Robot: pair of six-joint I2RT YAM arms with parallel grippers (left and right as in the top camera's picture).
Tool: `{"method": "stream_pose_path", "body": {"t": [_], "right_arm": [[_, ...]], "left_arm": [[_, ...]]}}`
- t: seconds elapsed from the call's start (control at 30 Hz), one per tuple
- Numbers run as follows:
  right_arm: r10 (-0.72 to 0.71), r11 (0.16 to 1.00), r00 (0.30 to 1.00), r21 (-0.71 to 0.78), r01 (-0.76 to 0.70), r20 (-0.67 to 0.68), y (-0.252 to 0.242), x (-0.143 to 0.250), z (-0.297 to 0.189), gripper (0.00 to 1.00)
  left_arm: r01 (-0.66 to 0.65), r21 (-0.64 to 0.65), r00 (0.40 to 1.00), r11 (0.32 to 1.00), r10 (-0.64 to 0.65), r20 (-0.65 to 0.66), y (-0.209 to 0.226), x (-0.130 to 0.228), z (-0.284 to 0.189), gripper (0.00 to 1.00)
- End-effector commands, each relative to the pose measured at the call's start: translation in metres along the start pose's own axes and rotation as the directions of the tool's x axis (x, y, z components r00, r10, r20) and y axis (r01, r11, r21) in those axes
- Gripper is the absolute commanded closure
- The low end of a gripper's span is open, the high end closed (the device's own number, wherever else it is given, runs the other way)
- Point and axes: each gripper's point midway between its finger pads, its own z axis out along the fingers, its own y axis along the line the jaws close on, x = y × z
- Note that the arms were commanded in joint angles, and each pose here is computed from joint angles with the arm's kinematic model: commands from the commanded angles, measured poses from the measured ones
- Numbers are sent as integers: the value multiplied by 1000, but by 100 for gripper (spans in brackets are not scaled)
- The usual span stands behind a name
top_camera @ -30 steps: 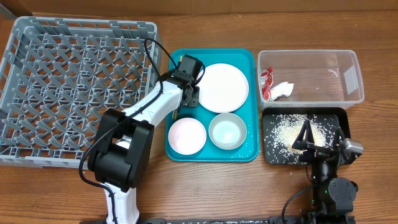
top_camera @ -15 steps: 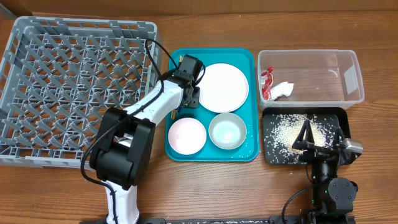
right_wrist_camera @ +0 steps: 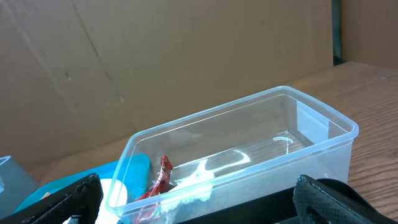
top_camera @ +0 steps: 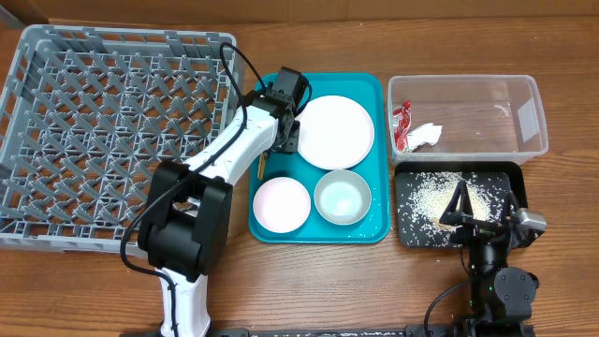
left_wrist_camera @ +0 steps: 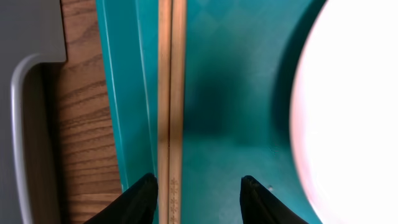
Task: Sort waste into correct bins and load items into the dishwasher
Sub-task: 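Move left gripper to the wooden chopsticks and grasp one, then carry the chopstick left and drop it into the grey dish rack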
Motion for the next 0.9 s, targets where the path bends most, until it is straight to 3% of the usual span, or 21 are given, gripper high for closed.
{"method": "stream_pose_path", "body": {"t": [0.0, 0.17, 0.3, 0.53, 0.67, 0.87], "right_arm": [[-6, 1000, 1000, 0, 6, 7, 0, 1, 0, 0], [-6, 1000, 1000, 0, 6, 7, 0, 1, 0, 0], [-6, 1000, 1000, 0, 6, 7, 0, 1, 0, 0], [-6, 1000, 1000, 0, 6, 7, 0, 1, 0, 0], [-6, 1000, 1000, 0, 6, 7, 0, 1, 0, 0], [-6, 1000, 1000, 0, 6, 7, 0, 1, 0, 0]], "left_arm": [[-18, -47, 999, 999, 16, -50, 7, 10, 24, 55], [-31, -16, 990, 999, 29, -139, -2, 31, 52, 56], [-25, 39, 984, 999, 31, -175, -13, 40, 60, 62], [5, 126, 988, 992, 14, -151, -22, 22, 27, 66], [47, 174, 986, 984, -18, -164, -26, 18, 11, 62], [115, 108, 971, 987, -89, -222, -16, 36, 17, 64]]}}
